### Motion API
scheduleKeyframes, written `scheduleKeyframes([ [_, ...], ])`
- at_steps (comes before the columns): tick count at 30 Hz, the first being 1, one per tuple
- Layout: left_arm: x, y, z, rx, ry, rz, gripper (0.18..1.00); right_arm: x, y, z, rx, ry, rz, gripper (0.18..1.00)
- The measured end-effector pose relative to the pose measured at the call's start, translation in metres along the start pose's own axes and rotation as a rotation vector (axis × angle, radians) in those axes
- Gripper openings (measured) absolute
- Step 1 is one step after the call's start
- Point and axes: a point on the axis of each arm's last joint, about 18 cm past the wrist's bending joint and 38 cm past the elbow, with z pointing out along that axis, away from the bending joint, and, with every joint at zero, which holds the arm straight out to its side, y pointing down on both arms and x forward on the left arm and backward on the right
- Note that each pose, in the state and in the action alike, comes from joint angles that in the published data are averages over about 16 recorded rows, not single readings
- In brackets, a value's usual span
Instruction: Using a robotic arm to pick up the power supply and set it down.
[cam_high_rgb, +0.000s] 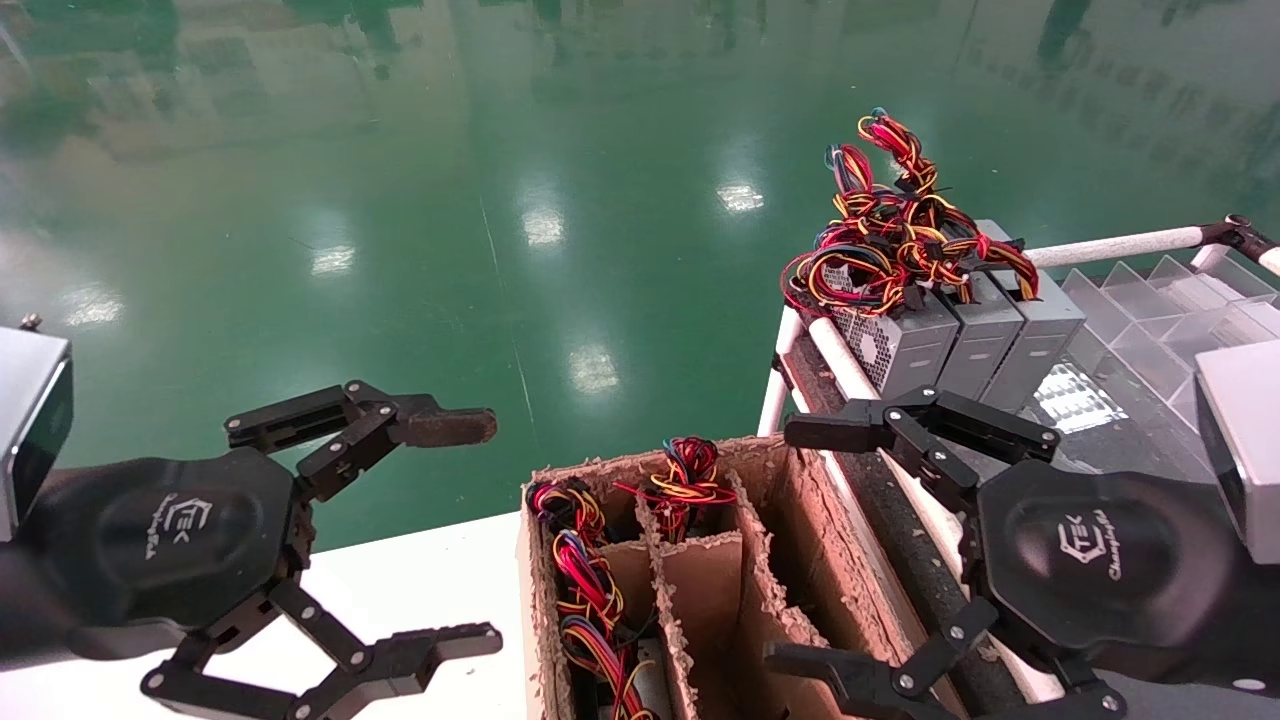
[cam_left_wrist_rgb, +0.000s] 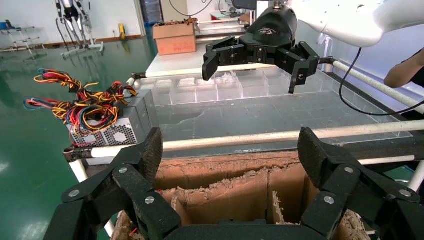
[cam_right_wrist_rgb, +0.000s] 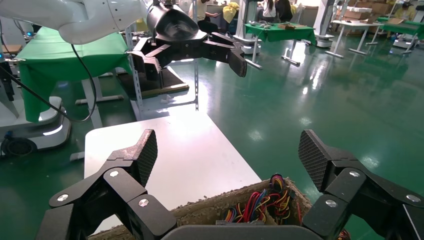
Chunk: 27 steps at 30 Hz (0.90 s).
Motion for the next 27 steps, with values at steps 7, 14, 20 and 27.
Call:
scheduleKeyframes([
  [7,0.0000,0.0000,0.0000,0.000,0.000,0.000,0.939,0.0000,0.0000,0.0000,0.000,0.000,0.000,1.001],
  [14,0.0000,0.0000,0.0000,0.000,0.000,0.000,0.854,0.0000,0.0000,0.0000,0.000,0.000,0.000,1.001],
  [20,0.0000,0.0000,0.0000,0.000,0.000,0.000,0.726,0.0000,0.0000,0.0000,0.000,0.000,0.000,1.001],
  [27,0.0000,0.0000,0.0000,0.000,0.000,0.000,0.560,0.0000,0.0000,0.0000,0.000,0.000,0.000,1.001],
])
